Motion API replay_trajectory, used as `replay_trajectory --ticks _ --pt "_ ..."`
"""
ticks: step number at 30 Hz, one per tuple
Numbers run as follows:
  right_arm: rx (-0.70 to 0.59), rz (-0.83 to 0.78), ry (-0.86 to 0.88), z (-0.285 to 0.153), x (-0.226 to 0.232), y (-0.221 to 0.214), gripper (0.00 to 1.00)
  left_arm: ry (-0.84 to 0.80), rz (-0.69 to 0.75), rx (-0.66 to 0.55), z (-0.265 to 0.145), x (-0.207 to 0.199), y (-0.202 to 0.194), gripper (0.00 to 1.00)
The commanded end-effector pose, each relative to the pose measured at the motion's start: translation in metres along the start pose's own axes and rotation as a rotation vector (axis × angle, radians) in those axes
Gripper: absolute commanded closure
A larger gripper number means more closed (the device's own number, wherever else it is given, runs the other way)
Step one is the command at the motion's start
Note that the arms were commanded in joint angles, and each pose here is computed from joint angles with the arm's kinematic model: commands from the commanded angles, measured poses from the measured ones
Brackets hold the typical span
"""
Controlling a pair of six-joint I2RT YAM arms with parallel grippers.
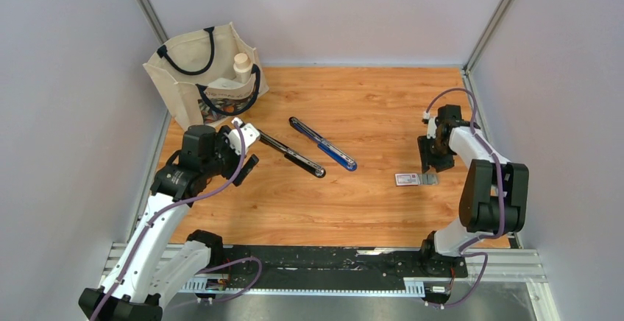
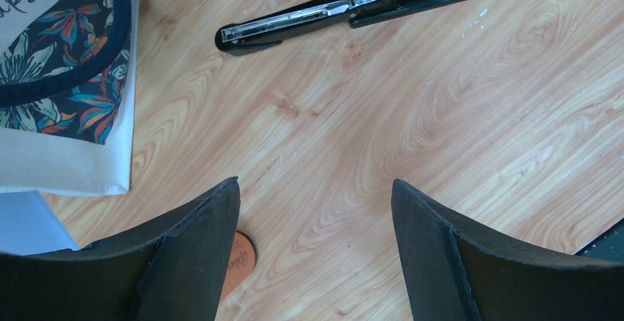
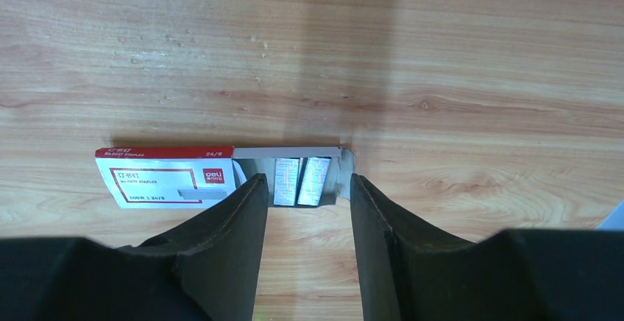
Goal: Load the staples into the stapler
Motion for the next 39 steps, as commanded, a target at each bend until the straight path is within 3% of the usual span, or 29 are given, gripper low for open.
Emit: replay_trajectory --ticks 1,12,25,39 --pt "0.035 0.026 0.026 0.005 0.002 -0.003 0.53 -0.014 0.006 -0.007 0.0 -0.001 -0.001 0.17" --pt "0.092 0.047 0.059 0.013 0.002 -0.009 0.58 -0.015 0.005 -0.002 0.003 -0.001 -0.002 0.16" --pt "0.12 0.058 0.054 0.022 0.0 -0.011 0.56 -0.017 0.006 0.0 0.004 -0.001 -0.003 0.15" --pt "0.131 0.058 0.037 0.026 -0.001 -0.011 0.68 -0.01 0.006 0.004 0.004 0.0 -0.003 0.14"
Point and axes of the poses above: each gripper's point midway between its finger pads, its own z axis out along the fingers, its own x axis along the line the jaws close on, y = z × x, the point moved 9 cm from there along -z, back along the fingers, and after that the axes turned 2 degrees about z, right-handed, at the moved point
